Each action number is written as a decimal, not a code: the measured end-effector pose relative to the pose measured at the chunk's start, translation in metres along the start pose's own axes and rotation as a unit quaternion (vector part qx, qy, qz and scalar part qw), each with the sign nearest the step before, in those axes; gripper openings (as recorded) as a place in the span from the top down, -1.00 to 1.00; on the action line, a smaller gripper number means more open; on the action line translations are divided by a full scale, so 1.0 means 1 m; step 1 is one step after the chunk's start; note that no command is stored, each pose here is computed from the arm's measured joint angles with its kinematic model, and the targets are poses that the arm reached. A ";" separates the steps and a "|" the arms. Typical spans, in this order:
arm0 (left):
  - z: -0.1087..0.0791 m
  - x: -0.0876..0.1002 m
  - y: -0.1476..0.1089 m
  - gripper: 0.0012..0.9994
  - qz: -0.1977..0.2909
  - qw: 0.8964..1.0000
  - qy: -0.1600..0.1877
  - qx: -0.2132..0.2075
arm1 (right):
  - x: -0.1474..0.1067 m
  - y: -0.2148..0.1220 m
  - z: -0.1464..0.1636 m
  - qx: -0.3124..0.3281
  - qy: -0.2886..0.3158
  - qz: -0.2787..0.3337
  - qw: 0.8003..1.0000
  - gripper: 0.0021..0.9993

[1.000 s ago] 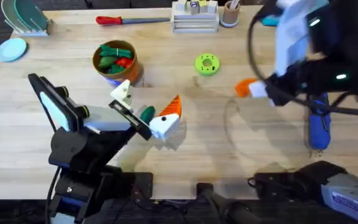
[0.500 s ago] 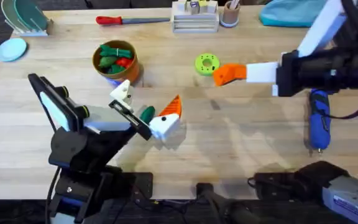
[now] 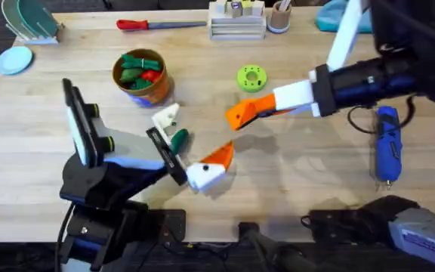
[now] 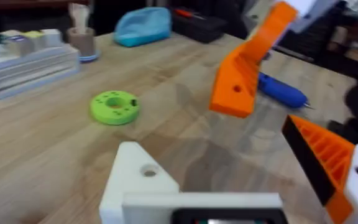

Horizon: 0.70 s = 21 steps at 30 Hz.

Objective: Pick up the gripper from the table and insert it into the empty holder that is missing its gripper. Then pick up a screw, insert it into the mounting hole, and use the screwdriver to tighten it. Finally, clean up the table by picking up the vegetable and placing it into the bucket.

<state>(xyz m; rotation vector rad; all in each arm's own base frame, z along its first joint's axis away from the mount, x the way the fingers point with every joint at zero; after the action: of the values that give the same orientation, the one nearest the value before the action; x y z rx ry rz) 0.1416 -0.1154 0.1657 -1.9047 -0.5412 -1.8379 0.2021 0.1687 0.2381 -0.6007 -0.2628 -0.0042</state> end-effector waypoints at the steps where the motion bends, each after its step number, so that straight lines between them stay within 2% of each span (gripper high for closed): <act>1: -0.004 0.000 0.000 -0.98 0.001 1.000 0.002 -0.016 | 0.000 0.003 0.000 0.009 0.006 0.009 1.000 0.99; 4: -0.011 -0.001 -0.001 -0.98 0.001 0.999 0.007 -0.046 | 0.000 0.011 -0.001 0.037 0.023 0.037 0.998 0.99; 8: -0.016 -0.001 -0.001 -0.98 0.000 0.998 0.011 -0.065 | 0.001 0.021 -0.002 0.080 0.045 0.073 0.993 0.99; 15: -0.018 -0.001 -0.001 -0.98 0.000 0.997 0.013 -0.075 | 0.016 0.040 -0.006 0.154 0.054 0.101 0.981 0.99; 21: -0.019 -0.001 -0.001 -0.98 0.000 0.997 0.013 -0.076 | 0.023 0.059 -0.019 0.181 0.091 0.127 0.971 0.99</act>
<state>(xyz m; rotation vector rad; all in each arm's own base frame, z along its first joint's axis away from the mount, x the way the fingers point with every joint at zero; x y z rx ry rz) 0.1254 -0.1246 0.1655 -1.9749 -0.4028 -1.9510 0.2341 0.2084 0.1955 -0.2642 -0.0045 0.2305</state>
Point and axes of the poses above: each hand's point on the last joint's axis, 136 mm out from that joint toward the fingers, its own y axis out along the fingers, its own z axis along the line the jaws close on, x = y × z, the point moved 5 cm from there along -y, back along the fingers, and after that the axes turned 9 degrees about y, right-handed, at the moved point
